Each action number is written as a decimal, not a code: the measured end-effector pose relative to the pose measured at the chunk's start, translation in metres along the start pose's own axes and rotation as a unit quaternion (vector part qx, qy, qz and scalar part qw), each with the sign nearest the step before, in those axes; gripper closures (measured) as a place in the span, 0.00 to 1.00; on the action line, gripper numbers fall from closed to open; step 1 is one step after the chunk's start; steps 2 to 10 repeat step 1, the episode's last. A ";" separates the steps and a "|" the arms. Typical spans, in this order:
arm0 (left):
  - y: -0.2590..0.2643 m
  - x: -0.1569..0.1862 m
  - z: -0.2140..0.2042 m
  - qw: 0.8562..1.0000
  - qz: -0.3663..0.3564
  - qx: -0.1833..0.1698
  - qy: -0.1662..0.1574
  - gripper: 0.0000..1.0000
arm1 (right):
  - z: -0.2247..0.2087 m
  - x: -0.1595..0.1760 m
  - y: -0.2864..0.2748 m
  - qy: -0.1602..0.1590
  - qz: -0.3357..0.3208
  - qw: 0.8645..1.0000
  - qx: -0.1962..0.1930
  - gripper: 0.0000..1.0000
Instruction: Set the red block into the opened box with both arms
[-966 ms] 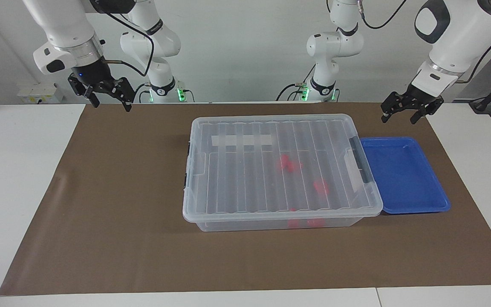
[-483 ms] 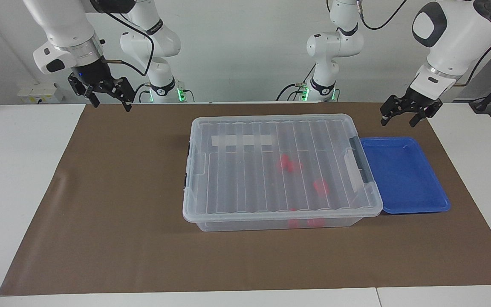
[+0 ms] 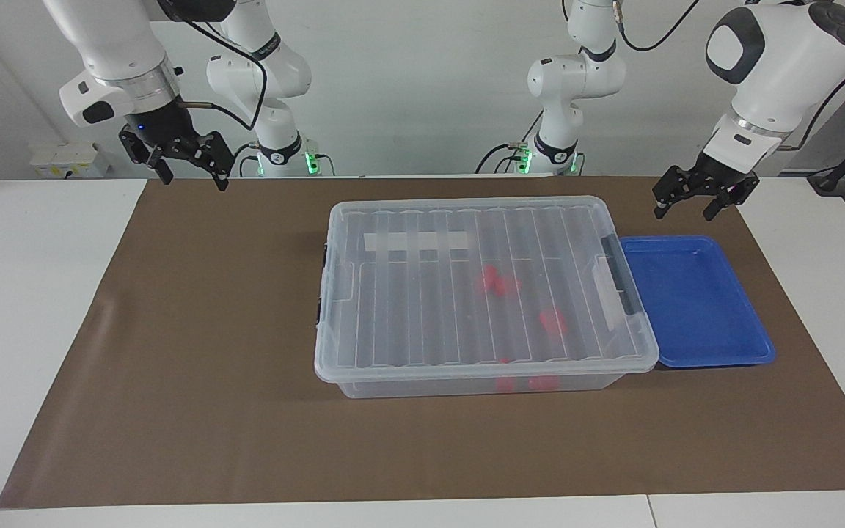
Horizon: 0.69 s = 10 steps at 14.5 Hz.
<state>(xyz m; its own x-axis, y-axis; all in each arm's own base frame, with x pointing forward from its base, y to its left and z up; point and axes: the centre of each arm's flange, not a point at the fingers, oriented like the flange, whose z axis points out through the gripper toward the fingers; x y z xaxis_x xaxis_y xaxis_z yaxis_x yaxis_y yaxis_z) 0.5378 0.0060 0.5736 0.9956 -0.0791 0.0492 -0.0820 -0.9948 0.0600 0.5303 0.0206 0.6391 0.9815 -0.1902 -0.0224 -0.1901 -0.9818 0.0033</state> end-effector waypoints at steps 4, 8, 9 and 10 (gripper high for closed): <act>0.001 -0.001 0.000 1.000 0.001 0.000 0.001 0.00 | 0.000 0.000 0.000 0.000 0.000 1.000 0.000 0.00; 0.001 -0.001 0.000 1.000 0.001 0.000 0.001 0.00 | 0.000 0.000 0.000 0.000 0.000 1.000 0.000 0.00; 0.001 -0.001 0.000 1.000 0.001 0.000 0.001 0.00 | 0.000 0.000 0.000 0.000 0.000 1.000 0.000 0.00; 0.001 -0.001 0.000 1.000 0.001 0.000 0.001 0.00 | 0.000 0.000 0.000 0.000 0.000 1.000 0.000 0.00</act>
